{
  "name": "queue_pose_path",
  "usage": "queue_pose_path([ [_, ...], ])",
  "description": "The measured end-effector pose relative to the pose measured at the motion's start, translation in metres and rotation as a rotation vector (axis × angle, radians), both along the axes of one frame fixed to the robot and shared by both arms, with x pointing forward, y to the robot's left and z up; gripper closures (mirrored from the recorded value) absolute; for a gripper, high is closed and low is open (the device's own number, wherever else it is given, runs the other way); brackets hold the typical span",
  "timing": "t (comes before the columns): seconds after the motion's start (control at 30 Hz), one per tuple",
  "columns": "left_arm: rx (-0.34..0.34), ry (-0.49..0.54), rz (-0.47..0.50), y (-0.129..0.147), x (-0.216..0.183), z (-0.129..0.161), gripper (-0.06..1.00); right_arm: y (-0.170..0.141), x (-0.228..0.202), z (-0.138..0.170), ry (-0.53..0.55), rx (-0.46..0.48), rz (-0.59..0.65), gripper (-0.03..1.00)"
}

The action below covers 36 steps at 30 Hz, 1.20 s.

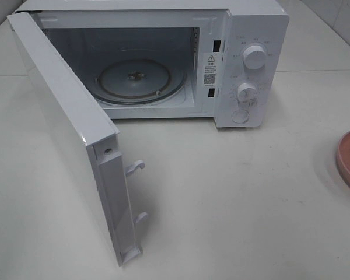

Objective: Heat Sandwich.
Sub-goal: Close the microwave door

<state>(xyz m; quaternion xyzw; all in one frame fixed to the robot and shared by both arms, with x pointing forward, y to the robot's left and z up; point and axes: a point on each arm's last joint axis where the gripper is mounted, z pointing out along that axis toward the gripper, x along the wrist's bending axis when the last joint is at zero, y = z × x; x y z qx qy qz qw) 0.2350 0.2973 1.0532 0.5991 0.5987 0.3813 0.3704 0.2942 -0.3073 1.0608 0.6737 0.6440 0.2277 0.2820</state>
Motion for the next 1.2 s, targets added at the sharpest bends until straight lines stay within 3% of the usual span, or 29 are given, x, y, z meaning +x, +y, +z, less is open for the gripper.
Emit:
queue_pose_path([
  [0.23,0.000,0.000,0.000,0.000,0.000,0.000,-0.05,-0.002,-0.017,-0.008,-0.043,0.013,-0.003,0.20],
  [0.37,0.000,0.000,0.000,0.000,0.000,0.000,-0.05,-0.005,-0.038,-0.008,-0.160,0.030,-0.004,0.20],
  [0.67,0.000,0.000,0.000,0.000,0.000,0.000,-0.05,-0.009,-0.064,-0.011,-0.308,0.054,-0.006,0.20],
  [1.2,0.000,0.000,0.000,0.000,0.000,0.000,-0.05,-0.009,-0.064,-0.011,-0.312,0.054,-0.006,0.20],
])
